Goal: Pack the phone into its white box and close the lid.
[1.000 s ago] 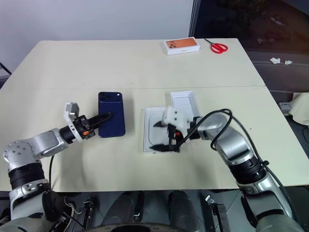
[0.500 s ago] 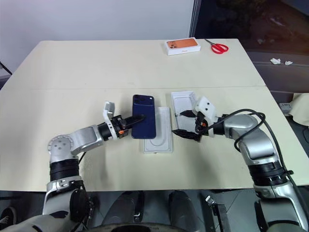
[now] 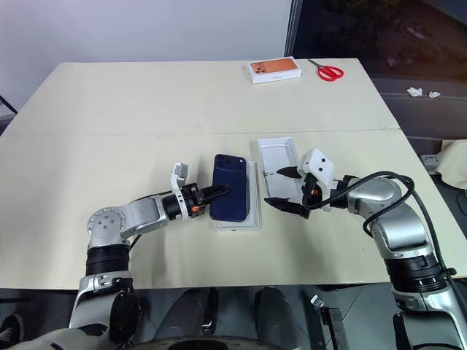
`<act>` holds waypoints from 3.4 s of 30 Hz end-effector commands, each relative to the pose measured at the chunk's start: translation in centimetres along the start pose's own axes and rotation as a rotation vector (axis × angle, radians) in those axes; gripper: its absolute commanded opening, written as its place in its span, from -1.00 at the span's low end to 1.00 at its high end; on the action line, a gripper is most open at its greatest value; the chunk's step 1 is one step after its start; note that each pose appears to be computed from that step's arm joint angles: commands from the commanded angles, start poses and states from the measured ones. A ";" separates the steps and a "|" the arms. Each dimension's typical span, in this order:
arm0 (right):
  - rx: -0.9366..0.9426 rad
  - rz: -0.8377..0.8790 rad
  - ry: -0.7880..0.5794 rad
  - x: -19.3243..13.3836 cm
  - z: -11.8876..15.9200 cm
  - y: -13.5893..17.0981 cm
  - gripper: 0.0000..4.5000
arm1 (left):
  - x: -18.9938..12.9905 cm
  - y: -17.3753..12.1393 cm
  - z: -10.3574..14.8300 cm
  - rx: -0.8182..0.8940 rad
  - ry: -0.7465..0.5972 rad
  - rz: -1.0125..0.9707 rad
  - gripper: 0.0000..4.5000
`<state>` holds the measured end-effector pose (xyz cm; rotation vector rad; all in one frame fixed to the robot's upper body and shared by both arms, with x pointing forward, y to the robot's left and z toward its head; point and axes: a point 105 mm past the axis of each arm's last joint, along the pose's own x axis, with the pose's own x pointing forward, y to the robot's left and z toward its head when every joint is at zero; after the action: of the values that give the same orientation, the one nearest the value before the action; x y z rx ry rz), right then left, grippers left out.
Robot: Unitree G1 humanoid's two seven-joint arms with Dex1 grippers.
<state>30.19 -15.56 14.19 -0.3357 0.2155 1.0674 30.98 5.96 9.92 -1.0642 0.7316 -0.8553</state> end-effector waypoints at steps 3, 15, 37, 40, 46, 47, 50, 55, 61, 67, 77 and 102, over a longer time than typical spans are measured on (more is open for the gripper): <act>-0.062 -0.008 -0.028 -0.2 1.5 0.0 0.98 | 0.4 -0.7 -0.1 0.017 0.017 -0.041 -0.91; -0.071 -0.018 -0.034 0.6 1.4 -0.2 1.00 | -0.1 -2.4 0.3 0.119 0.074 -0.053 0.38; -0.072 -0.007 -0.042 1.5 1.4 -0.3 1.00 | -4.0 -4.4 1.4 0.317 0.127 -0.019 0.38; -0.073 -0.003 -0.043 1.6 1.5 -0.3 1.00 | -4.6 -4.4 1.7 0.341 0.127 0.000 0.38; -0.063 0.005 -0.051 1.7 1.8 -0.2 1.00 | -5.6 -3.9 3.1 0.441 0.080 0.077 0.38; -0.054 0.002 -0.061 1.8 2.1 -0.3 1.00 | -5.8 -3.9 3.5 0.477 0.058 0.083 0.38; -0.057 -0.004 -0.071 2.2 2.8 -0.3 1.00 | -6.2 -3.5 4.3 0.557 0.031 0.101 0.38; -0.056 -0.002 -0.090 2.9 3.3 0.2 1.00 | -6.6 -2.1 4.7 0.612 0.042 0.140 0.38; -0.053 0.016 -0.064 3.3 2.6 1.1 1.00 | -6.9 -1.2 4.9 0.616 0.037 0.157 0.38; -0.024 0.029 -0.037 2.5 1.8 1.3 -0.06 | -7.1 -0.1 4.8 0.588 0.034 0.188 -0.43; -0.147 0.027 0.108 2.9 -1.0 1.8 -0.98 | -5.4 1.3 3.1 0.562 0.078 0.195 -1.00; -0.254 -0.004 0.211 2.9 -3.4 1.1 -0.98 | -0.2 1.5 0.5 0.569 0.178 0.142 -1.00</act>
<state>30.15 -13.68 8.99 -0.6614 0.3017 1.0768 31.67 7.68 8.21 -0.4314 0.6655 -0.9242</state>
